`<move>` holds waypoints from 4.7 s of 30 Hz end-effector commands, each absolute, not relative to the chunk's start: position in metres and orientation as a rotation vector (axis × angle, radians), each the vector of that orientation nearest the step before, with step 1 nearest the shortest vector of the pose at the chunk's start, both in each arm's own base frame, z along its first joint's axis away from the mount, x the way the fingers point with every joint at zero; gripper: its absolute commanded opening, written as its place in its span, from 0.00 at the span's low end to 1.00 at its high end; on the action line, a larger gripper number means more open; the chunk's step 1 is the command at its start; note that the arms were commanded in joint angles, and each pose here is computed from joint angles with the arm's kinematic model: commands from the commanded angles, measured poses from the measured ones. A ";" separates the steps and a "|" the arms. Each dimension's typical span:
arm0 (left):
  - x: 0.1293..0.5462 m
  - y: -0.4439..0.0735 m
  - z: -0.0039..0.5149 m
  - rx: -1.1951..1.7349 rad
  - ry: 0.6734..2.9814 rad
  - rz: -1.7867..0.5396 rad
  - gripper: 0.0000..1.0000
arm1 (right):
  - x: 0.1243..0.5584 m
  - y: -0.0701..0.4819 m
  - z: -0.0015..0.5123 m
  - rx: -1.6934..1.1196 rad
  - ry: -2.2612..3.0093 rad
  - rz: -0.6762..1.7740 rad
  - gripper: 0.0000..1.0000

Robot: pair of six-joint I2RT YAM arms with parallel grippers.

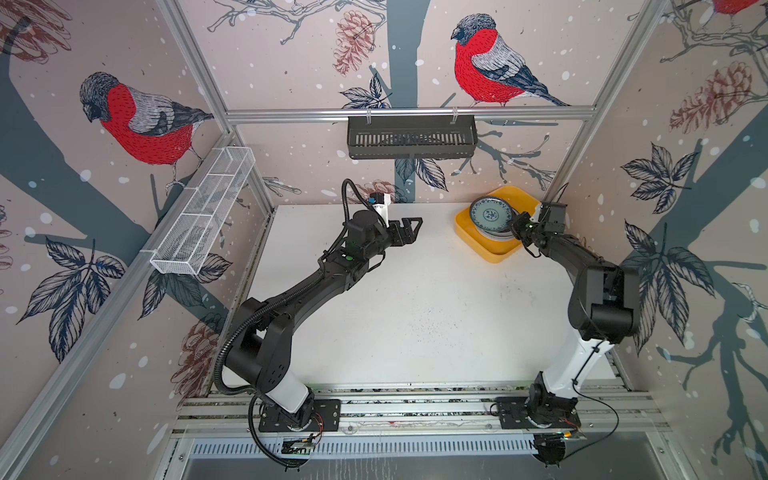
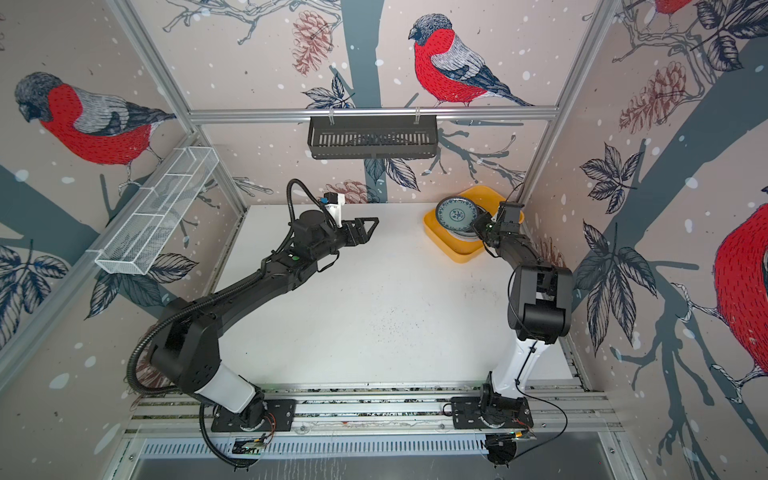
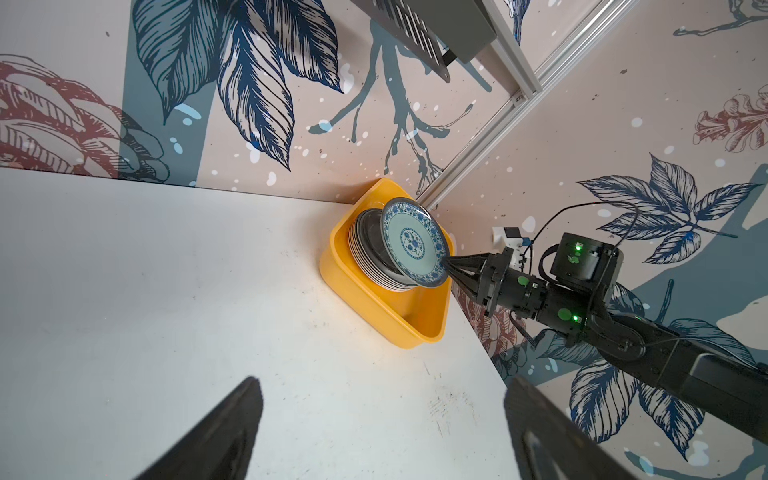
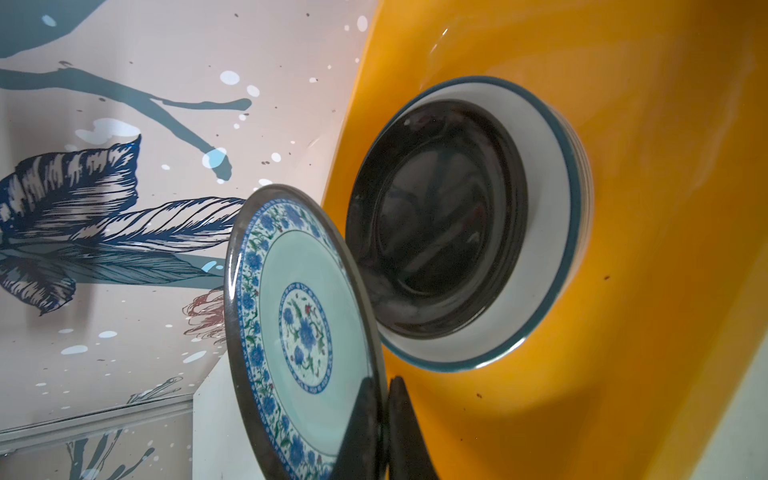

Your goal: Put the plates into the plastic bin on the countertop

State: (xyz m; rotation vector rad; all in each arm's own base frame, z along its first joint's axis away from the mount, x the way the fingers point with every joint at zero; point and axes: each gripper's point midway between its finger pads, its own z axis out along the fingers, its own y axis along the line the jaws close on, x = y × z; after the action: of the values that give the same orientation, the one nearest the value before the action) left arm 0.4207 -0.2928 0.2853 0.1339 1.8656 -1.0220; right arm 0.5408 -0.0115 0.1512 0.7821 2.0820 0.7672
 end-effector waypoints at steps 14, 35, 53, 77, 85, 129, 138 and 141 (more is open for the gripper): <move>0.455 -0.305 0.288 0.197 1.858 -0.908 0.92 | 0.573 -0.047 0.120 0.897 2.077 0.700 0.02; 0.496 -0.308 0.277 0.222 1.879 -0.930 0.93 | 0.593 -0.051 0.098 0.941 2.111 0.641 0.10; 0.506 -0.302 0.259 0.179 1.928 -0.984 0.93 | 0.589 -0.051 0.112 0.915 2.139 0.511 0.53; 0.473 -0.269 0.267 0.111 1.906 -0.925 0.96 | 0.574 -0.030 0.149 0.790 2.139 0.425 1.00; 0.450 -0.243 0.273 0.057 1.879 -0.856 0.96 | 0.537 -0.022 0.165 0.735 2.124 0.435 1.00; 0.276 0.027 0.214 -0.465 1.523 0.049 0.96 | 0.321 -0.061 0.190 0.737 1.829 0.091 0.99; 0.270 0.059 0.174 -0.528 1.432 0.134 0.96 | 0.336 -0.070 0.159 0.758 1.902 0.003 0.99; 0.286 0.061 0.165 -0.504 1.510 0.215 0.96 | 0.344 -0.074 0.148 0.774 1.947 -0.038 1.00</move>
State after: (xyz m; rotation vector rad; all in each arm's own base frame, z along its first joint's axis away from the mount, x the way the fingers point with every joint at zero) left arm 0.2794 0.0566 0.1463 -0.5170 1.5843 0.1793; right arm 0.3351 -0.0678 0.1429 0.7782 1.9643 0.0073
